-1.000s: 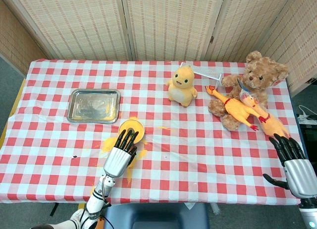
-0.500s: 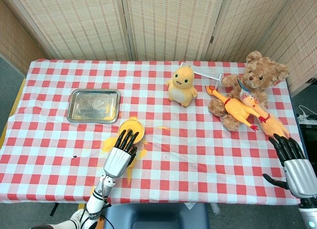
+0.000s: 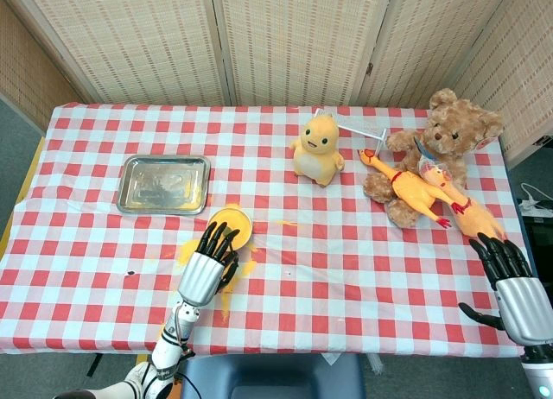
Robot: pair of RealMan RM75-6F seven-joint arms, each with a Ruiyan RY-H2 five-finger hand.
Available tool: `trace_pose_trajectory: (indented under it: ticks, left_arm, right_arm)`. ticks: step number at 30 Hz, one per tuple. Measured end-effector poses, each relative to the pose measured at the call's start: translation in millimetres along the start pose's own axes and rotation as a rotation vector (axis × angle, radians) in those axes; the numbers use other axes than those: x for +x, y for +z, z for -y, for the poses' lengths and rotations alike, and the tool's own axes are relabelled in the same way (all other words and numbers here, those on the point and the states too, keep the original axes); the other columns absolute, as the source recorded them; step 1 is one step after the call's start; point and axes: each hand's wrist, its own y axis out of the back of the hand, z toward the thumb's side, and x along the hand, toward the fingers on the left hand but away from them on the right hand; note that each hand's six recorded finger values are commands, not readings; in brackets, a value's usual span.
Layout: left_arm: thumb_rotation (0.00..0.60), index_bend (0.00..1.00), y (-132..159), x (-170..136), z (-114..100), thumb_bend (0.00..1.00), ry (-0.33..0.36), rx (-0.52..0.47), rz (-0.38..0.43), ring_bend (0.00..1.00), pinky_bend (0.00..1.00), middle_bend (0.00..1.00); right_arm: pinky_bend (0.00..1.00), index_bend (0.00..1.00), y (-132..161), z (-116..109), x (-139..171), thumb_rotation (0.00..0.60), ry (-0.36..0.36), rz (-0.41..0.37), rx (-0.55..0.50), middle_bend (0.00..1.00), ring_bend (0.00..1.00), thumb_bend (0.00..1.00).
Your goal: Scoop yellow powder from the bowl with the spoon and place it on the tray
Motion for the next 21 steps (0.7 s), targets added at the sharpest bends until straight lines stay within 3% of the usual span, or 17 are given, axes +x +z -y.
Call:
trace_pose_trajectory:
  ticks: [7, 21]
  left_arm:
    - [0.6, 0.81, -6.5, 8.6, -10.9, 0.66, 0.067, -0.071, -0.019, 0.06, 0.07, 0.29]
    - [0.6, 0.86, -25.1, 24.5, -26.2, 0.69, 0.161, -0.194, -0.082, 0.1, 0.07, 0.35]
  right_arm:
    - [0.0, 0.0, -0.6, 0.4, -0.5, 0.6, 0.0, 0.004, 0.003, 0.0, 0.0, 0.0]
    - [0.0, 0.0, -2.2, 2.1, -2.6, 0.6, 0.002, 0.015, 0.014, 0.0, 0.0, 0.0]
